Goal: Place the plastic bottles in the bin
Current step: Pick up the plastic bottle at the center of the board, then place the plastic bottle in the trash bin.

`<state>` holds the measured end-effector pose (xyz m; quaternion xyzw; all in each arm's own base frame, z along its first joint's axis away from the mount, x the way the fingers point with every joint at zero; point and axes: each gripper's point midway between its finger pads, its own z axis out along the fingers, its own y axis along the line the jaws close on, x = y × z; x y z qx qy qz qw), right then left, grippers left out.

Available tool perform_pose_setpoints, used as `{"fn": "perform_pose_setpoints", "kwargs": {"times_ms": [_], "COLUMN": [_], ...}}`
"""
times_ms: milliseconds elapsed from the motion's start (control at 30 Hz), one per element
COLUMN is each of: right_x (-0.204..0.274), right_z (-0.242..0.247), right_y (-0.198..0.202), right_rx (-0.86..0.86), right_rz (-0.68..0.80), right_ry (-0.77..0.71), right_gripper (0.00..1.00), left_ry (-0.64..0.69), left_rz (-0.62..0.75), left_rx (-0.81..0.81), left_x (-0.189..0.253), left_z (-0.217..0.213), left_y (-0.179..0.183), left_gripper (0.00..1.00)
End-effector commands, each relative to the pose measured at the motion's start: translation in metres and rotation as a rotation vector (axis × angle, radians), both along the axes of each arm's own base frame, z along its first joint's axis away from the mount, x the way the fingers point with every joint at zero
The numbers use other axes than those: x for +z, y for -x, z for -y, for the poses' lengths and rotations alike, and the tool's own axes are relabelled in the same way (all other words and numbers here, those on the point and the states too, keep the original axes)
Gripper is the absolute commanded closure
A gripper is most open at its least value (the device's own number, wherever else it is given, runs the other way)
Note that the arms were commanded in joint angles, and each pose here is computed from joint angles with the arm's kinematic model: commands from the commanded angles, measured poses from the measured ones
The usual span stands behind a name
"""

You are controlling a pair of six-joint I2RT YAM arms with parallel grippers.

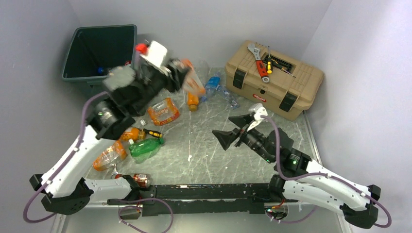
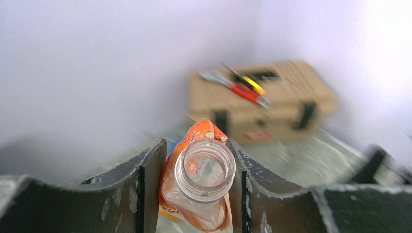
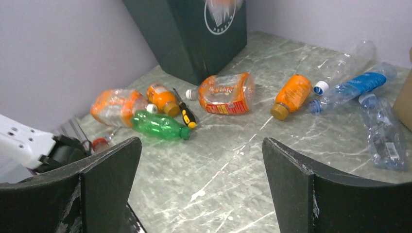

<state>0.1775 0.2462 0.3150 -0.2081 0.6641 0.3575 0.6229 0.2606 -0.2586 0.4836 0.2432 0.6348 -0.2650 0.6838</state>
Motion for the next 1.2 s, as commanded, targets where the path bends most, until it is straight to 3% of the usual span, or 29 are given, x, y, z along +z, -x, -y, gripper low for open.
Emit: {"fn": "perform_pose_setpoints", "kwargs": {"times_ms": [0,233,367,600,733,867,1067,1167], "right_x": [0.002,-0.020,-0.036,-0.054,-0.056,-0.056,-0.062,-0.062], "right_z": [0.021,0.024,0.022,0.021,0.025,0.027,0.029,0.029], "right_y": [0.001,0.015,0.019,0.019,0.017,0.018,0.015,0.015], "right_rx": [-0.077,-0.024,-0.005,-0.009,-0.027,-0.027,-0.050,-0.053], "right_rz": [-0.070,-0.096,-0.131,-0.149,-0.141,-0.137,-0.160,-0.156], "right_ry": [-0.140,-0.204,-0.194,-0.163,-0.140,-0.141,-0.127,-0.128], "right_gripper": [0.00,0.00,0.00,0.00,0.00,0.00,0.00,0.00], "left_ry": [-0.072,0.009,0.074,-0.023,-0.039,-0.041,-0.060,-0.064], "left_rz": [0.210,0.363,0.466,0.404,0.255,0.130,0.053,-0.038], "left_rx": [0.411,0.759,0.978,1.305,1.377,1.327,1.245,1.176], "left_x": [0.076,0.129,0.146,0.101,0.042,-0.013,-0.036,-0.055], "left_z": [-0.090,-0.176,-0.232,-0.313,-0.348,-0.354,-0.343,-0.334], "left_y": [-0.044,-0.104,-0.120,-0.170,-0.199,-0.224,-0.240,-0.250], "left_gripper": [1.00,1.00,1.00,1.00,1.00,1.00,0.99,0.75]}}
